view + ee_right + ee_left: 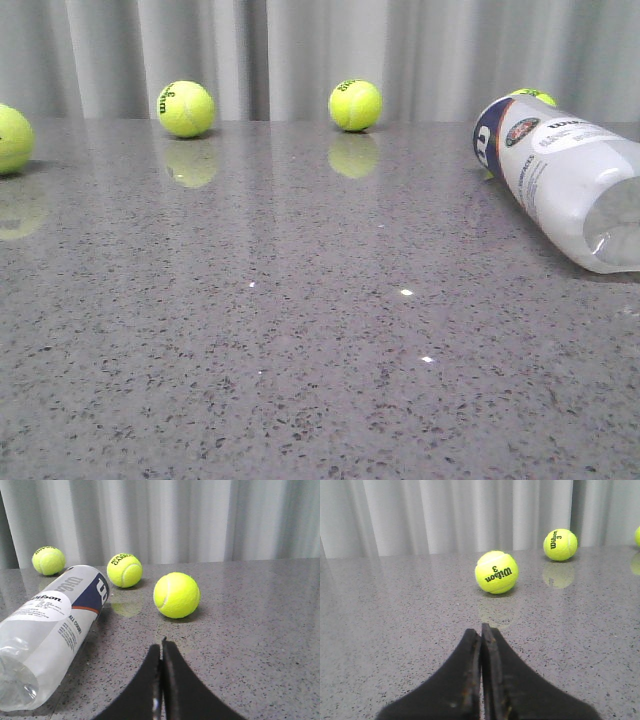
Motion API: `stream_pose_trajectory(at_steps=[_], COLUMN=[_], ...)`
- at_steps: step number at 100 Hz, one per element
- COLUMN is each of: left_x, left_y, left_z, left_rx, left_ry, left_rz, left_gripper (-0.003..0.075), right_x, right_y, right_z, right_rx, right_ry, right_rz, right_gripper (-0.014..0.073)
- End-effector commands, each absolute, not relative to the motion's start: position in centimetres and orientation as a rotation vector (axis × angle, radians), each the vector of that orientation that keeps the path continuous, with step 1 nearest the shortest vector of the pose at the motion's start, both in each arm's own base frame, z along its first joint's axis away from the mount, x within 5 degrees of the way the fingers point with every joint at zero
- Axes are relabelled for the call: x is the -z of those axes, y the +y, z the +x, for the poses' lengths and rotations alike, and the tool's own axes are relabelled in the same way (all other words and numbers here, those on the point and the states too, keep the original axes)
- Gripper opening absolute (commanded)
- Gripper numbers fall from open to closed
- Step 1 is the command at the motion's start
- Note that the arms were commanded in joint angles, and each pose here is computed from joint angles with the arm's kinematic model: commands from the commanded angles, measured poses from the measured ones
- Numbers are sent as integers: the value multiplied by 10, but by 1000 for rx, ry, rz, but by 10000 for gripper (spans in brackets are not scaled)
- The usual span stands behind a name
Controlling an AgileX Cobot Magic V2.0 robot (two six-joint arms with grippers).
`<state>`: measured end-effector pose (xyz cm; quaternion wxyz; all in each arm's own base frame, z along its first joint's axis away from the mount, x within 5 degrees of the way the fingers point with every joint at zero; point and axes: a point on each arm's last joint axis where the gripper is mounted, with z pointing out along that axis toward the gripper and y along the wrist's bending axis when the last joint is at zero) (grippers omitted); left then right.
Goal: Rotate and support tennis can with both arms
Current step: 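Move the right gripper down over the lying clear tennis-ball can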
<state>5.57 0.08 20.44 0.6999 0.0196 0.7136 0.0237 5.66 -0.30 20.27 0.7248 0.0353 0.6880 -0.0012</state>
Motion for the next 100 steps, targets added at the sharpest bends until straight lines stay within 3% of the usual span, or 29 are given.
stream_pose_trajectory(at_steps=[1,56,75,100], left_x=[-197,-197,-197,-197], left_y=[0,0,0,0], left_z=[55,55,55,55], left_rx=[-46,-46,-46,-46], left_ry=[1527,1527,1527,1527], left_rz=[41,41,41,41], left_gripper=[-20,-20,-20,-20], right_x=[-217,-225,-265,-318], right_y=[-3,-3,-3,-5], right_z=[53,51,41,48], right_rx=[4,4,11,20], right_ry=[1404,1403,1475,1725], right_rz=[72,75,90,121], right_gripper=[-65,-65,-65,-65])
